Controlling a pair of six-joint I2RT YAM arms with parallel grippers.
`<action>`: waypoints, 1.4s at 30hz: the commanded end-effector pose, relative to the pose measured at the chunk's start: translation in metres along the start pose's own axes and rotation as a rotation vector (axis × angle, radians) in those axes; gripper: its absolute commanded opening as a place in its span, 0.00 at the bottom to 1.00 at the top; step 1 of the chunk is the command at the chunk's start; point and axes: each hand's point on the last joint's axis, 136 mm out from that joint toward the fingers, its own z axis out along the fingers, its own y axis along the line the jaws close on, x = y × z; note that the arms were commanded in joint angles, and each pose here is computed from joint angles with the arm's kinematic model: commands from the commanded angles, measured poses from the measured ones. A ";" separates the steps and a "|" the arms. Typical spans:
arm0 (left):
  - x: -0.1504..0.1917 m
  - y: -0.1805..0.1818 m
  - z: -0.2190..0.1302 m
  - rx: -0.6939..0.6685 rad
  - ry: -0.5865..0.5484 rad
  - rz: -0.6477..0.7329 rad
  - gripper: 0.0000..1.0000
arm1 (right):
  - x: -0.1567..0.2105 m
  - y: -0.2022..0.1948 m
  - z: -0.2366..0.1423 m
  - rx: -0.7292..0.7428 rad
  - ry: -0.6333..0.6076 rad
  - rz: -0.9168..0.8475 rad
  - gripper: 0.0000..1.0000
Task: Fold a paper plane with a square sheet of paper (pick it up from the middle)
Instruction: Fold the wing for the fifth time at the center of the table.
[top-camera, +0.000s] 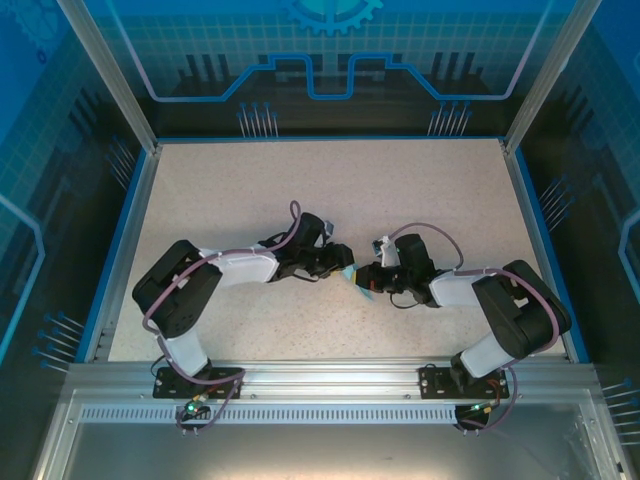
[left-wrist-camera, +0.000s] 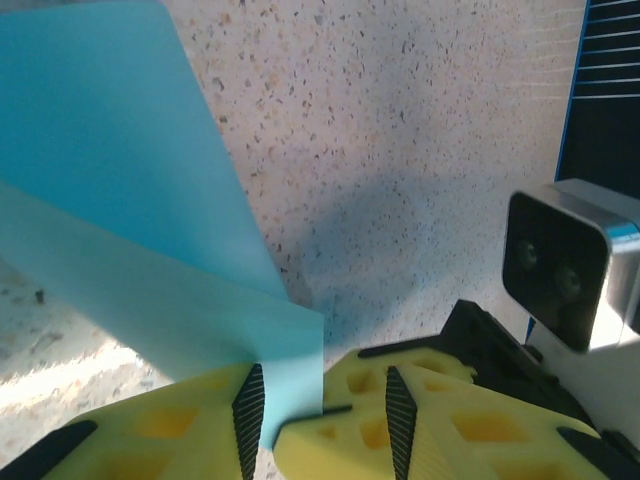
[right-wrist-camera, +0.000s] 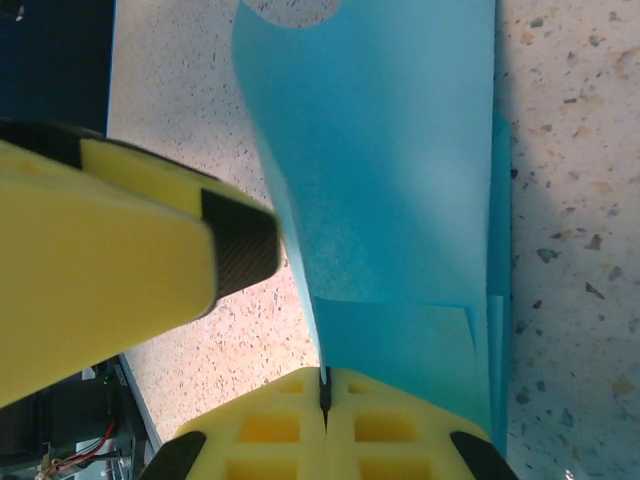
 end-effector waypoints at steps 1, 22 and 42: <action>-0.007 -0.008 0.009 0.023 -0.009 0.025 0.40 | 0.000 -0.004 -0.002 0.003 0.005 0.020 0.03; -0.011 -0.005 0.019 0.007 -0.006 0.034 0.39 | 0.011 -0.020 -0.021 0.213 0.094 -0.205 0.39; -0.013 -0.008 0.020 0.005 0.003 0.038 0.39 | 0.016 -0.028 -0.020 0.344 0.129 -0.322 0.24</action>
